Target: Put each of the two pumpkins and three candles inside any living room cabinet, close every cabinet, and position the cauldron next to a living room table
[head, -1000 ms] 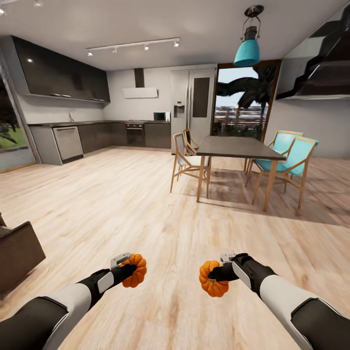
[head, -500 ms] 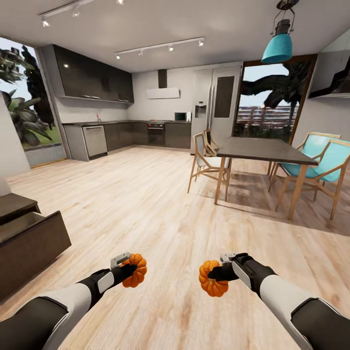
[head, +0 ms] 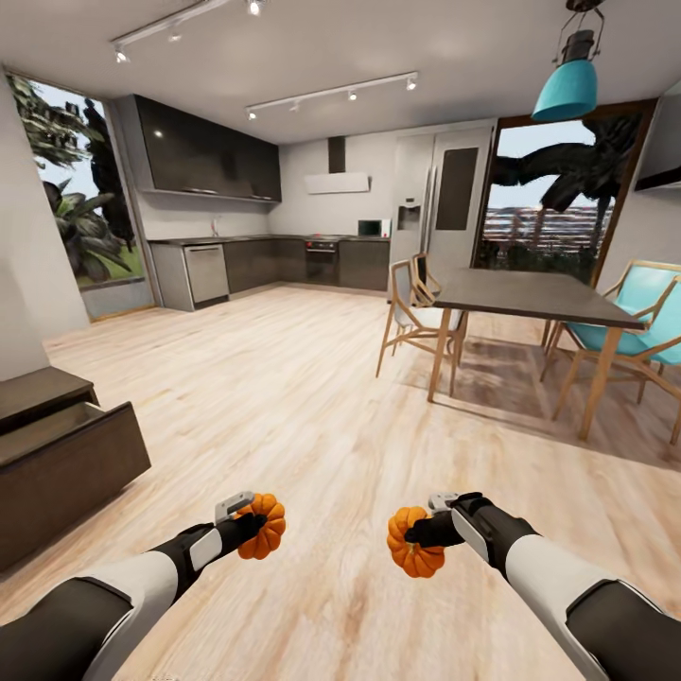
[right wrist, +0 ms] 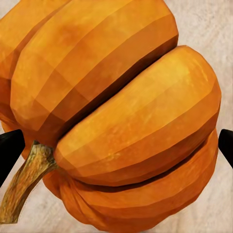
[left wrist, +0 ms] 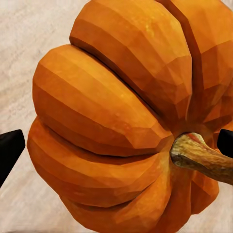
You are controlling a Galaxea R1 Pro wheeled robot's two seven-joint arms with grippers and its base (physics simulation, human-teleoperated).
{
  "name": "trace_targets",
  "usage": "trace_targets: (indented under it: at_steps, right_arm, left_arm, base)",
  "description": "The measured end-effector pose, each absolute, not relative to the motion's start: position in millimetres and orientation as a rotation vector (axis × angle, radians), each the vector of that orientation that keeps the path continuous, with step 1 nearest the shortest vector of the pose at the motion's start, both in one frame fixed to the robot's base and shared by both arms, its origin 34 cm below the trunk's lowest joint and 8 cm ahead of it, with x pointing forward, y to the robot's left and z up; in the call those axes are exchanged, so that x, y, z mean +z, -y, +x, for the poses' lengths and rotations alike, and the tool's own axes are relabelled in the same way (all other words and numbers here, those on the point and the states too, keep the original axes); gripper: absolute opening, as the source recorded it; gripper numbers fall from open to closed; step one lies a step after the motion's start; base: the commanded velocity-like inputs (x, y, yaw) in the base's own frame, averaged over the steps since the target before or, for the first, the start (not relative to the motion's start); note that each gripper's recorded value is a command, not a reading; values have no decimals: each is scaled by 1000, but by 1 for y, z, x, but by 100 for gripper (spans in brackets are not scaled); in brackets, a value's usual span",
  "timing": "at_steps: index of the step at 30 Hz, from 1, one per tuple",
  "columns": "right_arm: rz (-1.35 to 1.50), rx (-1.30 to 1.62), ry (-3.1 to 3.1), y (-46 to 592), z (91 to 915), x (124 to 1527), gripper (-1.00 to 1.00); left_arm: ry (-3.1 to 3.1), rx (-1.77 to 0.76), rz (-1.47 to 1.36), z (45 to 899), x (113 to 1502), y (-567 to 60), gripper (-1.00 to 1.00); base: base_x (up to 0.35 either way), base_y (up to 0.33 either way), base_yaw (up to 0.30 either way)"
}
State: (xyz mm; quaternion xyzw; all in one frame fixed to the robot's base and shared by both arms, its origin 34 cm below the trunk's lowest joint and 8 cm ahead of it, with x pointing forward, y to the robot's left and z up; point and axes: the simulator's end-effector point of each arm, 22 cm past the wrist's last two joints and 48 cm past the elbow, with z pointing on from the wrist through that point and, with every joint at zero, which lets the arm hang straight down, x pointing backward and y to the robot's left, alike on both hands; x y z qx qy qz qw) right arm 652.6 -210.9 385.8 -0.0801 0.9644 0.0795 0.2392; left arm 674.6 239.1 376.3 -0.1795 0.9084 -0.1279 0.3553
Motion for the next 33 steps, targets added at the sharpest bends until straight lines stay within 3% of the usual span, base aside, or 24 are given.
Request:
trace_targets:
  at_steps: [33]
  right_arm:
    - [-221,214,-2633,211,653,391,-100]
  left_arm:
    - [-2341,-336,-456,675,381,-235,-100]
  base:
    - [5,-9,273]
